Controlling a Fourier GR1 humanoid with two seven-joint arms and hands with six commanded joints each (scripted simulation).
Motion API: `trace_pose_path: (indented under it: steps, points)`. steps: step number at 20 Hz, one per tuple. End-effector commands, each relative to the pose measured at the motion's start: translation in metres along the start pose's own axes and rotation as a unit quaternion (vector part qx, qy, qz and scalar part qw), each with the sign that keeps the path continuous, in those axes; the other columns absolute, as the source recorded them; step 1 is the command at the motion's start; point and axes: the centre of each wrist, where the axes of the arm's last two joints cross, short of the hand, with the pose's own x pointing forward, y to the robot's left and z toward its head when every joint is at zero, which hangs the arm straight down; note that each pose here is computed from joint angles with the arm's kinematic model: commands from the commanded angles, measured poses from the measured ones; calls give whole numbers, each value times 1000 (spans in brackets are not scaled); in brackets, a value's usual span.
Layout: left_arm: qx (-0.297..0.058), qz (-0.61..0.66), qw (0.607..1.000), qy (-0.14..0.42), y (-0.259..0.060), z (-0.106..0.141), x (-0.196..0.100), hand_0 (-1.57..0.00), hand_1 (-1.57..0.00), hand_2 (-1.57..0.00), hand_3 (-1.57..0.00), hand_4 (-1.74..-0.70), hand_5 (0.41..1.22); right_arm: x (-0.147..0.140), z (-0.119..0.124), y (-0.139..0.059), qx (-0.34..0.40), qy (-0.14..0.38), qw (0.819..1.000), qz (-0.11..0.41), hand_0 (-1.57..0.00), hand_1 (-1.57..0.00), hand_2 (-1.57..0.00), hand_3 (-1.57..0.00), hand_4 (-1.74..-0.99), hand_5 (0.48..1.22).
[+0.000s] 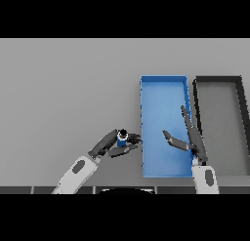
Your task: Pick up the blue pipe and place it into the blue bin.
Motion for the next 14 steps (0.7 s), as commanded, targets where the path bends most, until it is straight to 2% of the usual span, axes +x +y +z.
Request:
trace_pose_path:
  steps: [1,4,6,11,14]
  points:
    - [1,3,1000,-15,2,-1,6,-1530,-1538,-1543,-1537,-1482,1209,1,-3,1,0,-3,1000,1,1,1,1,1,-1151,550]
    - [-4,2,1000,-29,0,-11,22,-1550,-1554,-1557,-1554,-1476,1215,-2,5,2,1,-6,1000,5,1,1,1,1,-1138,555]
    - [-11,-9,999,-31,0,-20,33,-1558,-1560,-1562,-1560,-1474,1217,1,-2,1,0,-4,1000,11,1,1,1,1,-1129,561]
    - [-34,-12,999,-25,-9,-25,44,-1567,-1567,-1568,-1567,-1473,1220,0,1,-2,-1,-9,1000,11,1,1,1,1,-1124,574]
    - [-38,-13,999,-24,-5,-23,45,-1569,-1569,-1569,-1569,-1473,1220,-2,18,5,-26,-4,1000,6,1,1,1,1,-1122,578]
